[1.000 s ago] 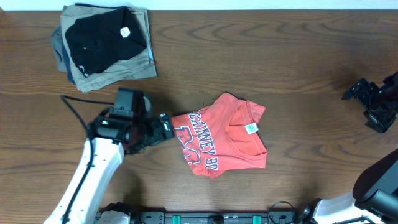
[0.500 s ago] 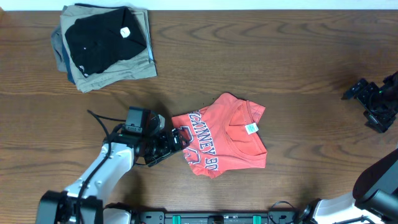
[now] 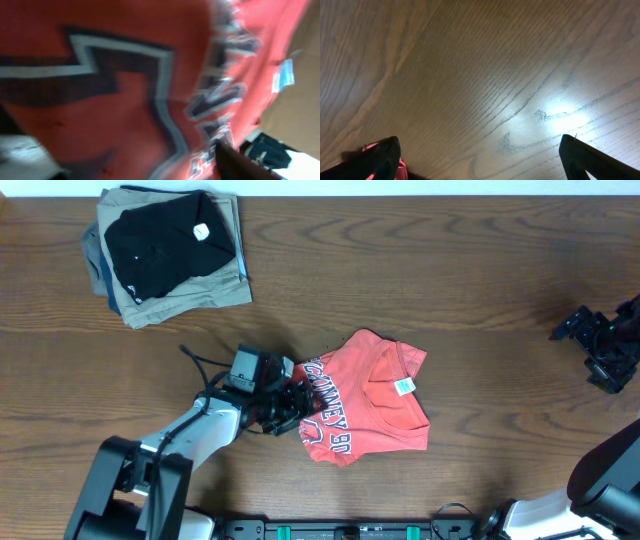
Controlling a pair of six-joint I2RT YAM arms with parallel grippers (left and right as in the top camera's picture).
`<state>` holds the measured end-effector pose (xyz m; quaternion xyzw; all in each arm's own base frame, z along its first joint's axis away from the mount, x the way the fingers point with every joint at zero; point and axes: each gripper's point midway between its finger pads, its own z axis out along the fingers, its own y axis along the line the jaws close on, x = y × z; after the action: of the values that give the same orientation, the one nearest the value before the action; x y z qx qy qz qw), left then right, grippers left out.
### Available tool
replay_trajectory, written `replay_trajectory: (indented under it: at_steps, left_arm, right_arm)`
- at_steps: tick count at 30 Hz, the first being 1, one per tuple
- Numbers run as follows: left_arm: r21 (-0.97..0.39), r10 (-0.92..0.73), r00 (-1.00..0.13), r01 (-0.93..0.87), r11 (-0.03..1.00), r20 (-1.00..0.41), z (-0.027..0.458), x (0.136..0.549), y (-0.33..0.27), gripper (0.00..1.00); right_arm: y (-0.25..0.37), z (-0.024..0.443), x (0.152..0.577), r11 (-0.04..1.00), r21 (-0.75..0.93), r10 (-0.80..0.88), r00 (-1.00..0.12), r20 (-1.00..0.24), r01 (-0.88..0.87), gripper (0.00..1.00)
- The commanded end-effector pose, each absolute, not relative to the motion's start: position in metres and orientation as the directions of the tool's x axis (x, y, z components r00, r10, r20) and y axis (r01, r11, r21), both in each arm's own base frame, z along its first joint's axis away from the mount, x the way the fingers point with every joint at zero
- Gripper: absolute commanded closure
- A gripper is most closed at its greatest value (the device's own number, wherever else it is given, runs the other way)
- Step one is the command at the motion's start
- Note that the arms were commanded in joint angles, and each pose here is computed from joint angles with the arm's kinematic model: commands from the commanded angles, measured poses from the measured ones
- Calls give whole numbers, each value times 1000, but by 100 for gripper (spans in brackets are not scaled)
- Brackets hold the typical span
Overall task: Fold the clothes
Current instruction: 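Move the left gripper to the folded red shirt's left edge and grasp it, then lift the red shirt with the left gripper and carry it to the clothes stack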
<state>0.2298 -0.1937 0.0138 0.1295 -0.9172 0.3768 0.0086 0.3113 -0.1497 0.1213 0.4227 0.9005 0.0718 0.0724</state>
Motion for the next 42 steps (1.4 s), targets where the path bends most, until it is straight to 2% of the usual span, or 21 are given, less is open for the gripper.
replay_trajectory:
  at_steps: [1, 2, 5, 11, 19, 25, 28, 33, 42]
  left_arm:
    - [-560, -290, -943, -329, 760, 160, -22, 210, -173, 55]
    - [-560, -291, -944, -328, 761, 158, -22, 211, -173, 63]
    - [-562, -291, -945, -325, 761, 152, -21, 213, -174, 95]
    - [-516, -259, -963, -262, 816, 79, -12, 231, -168, 94]
    - [-271, -32, -987, 12, 962, -158, 39, 288, -139, 94]
    - [-32, 104, -902, 129, 991, -420, 91, 356, -116, 94]
    - [40, 181, -842, 187, 982, -508, 112, 380, -115, 94]
    - [138, 162, -750, 95, 986, -641, 140, 417, -95, 94]
    - [117, 42, -557, -99, 988, -830, 191, 469, -50, 94]
  right_arm:
    - [-155, 130, 312, 631, 191, 775, -624, -101, 752, 1]
    - [-155, 130, 312, 631, 191, 775, -624, -101, 752, 1]
    - [-155, 130, 312, 630, 191, 775, -624, -101, 752, 1]
    - [-155, 130, 312, 631, 191, 775, -624, -101, 752, 1]
    - [-155, 130, 312, 631, 191, 775, -624, -101, 752, 1]
    - [-155, 130, 312, 631, 191, 775, -624, -101, 752, 1]
    - [-155, 130, 312, 631, 191, 775, -624, -101, 752, 1]
    - [-155, 130, 312, 631, 191, 775, -624, -101, 752, 1]
    - [-155, 130, 312, 631, 191, 775, -624, -101, 752, 1]
